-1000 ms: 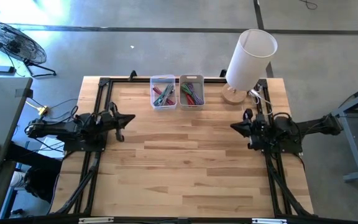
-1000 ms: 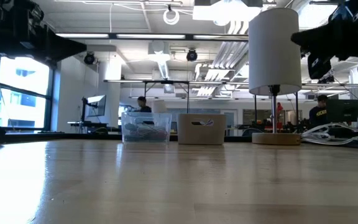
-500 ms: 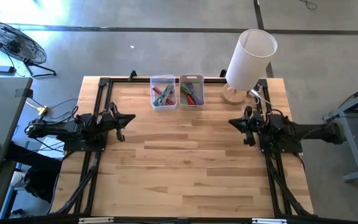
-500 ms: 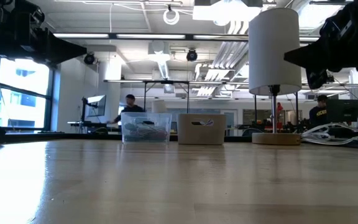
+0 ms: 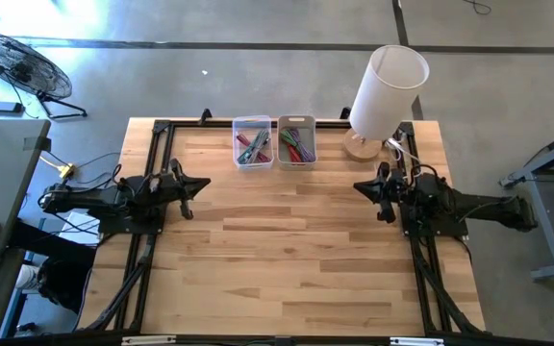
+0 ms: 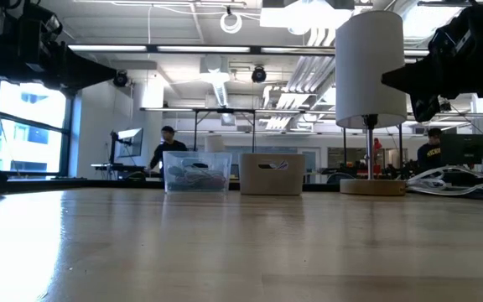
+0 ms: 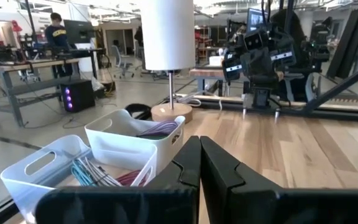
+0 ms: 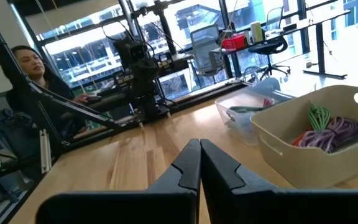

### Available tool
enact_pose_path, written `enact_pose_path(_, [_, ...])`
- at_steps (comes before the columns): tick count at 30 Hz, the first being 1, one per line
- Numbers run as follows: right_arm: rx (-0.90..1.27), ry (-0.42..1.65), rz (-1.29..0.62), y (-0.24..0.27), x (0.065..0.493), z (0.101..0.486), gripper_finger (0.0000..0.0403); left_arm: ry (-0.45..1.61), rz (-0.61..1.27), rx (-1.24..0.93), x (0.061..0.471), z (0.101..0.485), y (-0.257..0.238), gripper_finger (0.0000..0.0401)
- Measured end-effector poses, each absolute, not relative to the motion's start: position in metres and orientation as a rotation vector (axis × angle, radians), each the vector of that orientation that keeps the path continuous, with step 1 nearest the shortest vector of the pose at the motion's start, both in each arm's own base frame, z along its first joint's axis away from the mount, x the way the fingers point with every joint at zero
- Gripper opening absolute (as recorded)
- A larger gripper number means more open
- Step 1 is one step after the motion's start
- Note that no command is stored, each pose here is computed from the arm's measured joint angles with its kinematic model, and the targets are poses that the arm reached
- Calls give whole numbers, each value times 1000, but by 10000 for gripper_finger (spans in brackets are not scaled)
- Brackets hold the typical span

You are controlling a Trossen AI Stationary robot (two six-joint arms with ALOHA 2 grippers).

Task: Pick & Place USB Port
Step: Return to Home Position

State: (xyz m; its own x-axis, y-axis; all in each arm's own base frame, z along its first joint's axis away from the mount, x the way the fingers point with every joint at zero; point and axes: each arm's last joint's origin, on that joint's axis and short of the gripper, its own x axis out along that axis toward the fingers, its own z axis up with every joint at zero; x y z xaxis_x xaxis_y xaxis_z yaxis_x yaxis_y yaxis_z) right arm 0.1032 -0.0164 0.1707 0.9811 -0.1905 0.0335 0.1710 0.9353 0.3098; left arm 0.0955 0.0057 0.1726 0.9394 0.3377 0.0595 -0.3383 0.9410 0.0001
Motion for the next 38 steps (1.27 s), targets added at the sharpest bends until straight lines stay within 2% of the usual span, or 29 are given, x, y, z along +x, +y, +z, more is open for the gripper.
enact_pose_path(38, [313,-14,-229,-17,103,165,0,-59,316,7,96,173,5,1])
